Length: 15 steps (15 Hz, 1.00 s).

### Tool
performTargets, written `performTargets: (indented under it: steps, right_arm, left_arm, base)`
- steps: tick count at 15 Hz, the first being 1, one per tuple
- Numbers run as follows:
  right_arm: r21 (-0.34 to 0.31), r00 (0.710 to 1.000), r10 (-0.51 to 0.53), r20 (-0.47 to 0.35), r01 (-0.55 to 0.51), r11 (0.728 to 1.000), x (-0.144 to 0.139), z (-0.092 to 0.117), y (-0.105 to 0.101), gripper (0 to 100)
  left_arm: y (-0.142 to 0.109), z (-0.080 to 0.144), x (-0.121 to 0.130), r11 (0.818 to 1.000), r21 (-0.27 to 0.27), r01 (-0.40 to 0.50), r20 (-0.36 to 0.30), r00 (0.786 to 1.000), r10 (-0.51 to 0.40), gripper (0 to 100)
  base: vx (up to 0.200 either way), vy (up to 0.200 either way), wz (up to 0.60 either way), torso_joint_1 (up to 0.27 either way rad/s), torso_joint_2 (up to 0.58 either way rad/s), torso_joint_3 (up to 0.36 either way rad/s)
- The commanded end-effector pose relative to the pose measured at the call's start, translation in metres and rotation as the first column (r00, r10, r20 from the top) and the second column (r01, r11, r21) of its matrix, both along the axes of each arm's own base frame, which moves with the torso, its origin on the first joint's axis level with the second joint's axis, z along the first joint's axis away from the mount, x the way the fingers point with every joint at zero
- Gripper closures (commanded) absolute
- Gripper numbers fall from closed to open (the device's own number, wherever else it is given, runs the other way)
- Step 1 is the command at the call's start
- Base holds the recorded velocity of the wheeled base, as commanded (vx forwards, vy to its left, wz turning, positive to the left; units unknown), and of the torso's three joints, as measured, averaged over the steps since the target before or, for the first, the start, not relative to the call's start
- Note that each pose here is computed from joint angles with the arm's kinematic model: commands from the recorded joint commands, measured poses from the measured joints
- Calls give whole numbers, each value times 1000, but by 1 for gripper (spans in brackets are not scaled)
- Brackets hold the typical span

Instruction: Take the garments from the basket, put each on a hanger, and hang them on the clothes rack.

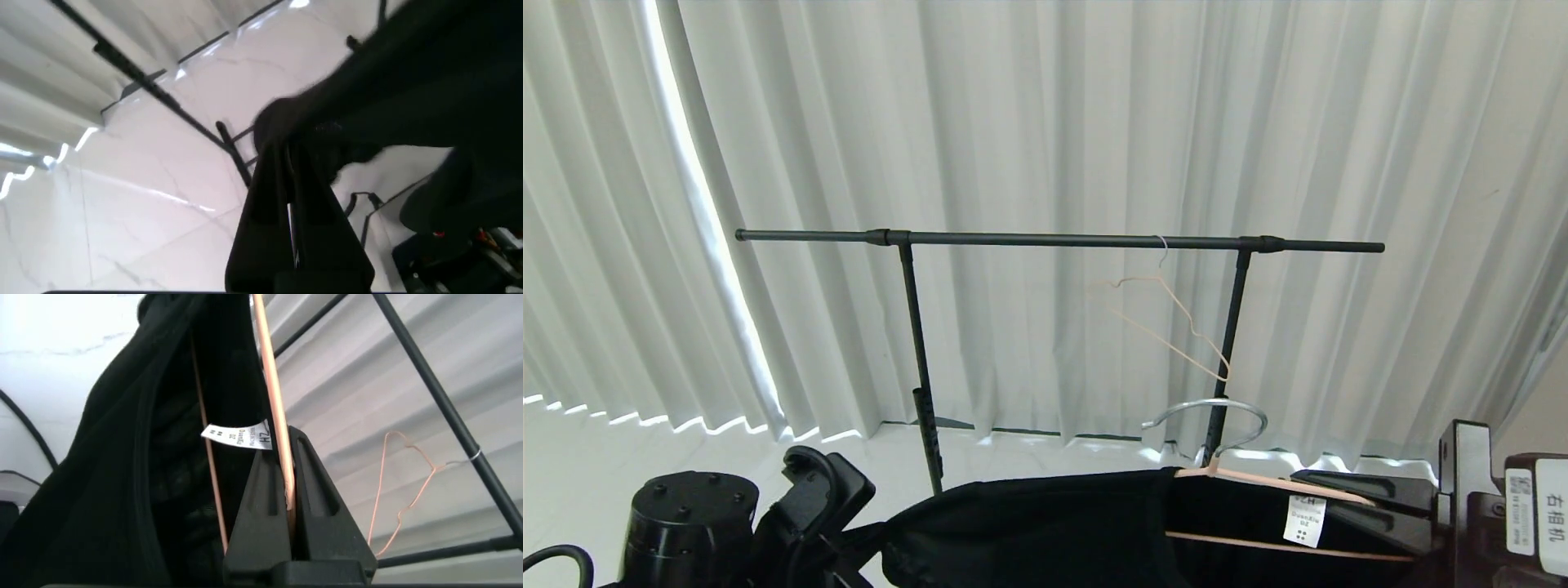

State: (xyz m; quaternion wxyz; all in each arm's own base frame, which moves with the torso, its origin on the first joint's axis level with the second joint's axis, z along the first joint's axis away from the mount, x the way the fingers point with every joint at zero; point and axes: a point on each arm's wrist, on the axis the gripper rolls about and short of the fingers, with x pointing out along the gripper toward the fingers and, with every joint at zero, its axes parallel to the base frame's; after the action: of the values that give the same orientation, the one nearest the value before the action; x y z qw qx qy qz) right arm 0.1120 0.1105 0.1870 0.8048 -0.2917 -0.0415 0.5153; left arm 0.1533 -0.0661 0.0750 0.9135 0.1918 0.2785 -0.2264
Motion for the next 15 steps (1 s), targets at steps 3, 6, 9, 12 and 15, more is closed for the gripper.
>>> performTargets:
  steps: [3,6,9,12,15]
  right_arm:
    - [7,996,-83,-30,84,996,7,-2,-9,100]
    - [13,994,-103,-44,104,994,9,-3,-11,100]
    - [14,994,-105,-42,106,994,9,-2,-11,100]
    - [15,993,-113,-43,114,993,9,-2,-11,100]
    - [23,981,-166,-96,169,985,13,-6,-15,100]
  left_arm:
    - [34,4,12,975,5,-223,27,975,222,100]
    - [35,6,8,972,6,-236,46,971,235,100]
    - [31,13,3,978,-18,-207,81,975,208,0]
    - [33,23,-8,981,-62,-184,138,972,191,0]
    - [38,37,-31,979,-125,-159,248,951,186,0]
  base:
    - [0,0,0,0,0,0]
    - [0,0,0,0,0,0]
    - [0,0,0,0,0,0]
    - [0,0,0,0,0,0]
    - [0,0,0,0,0,0]
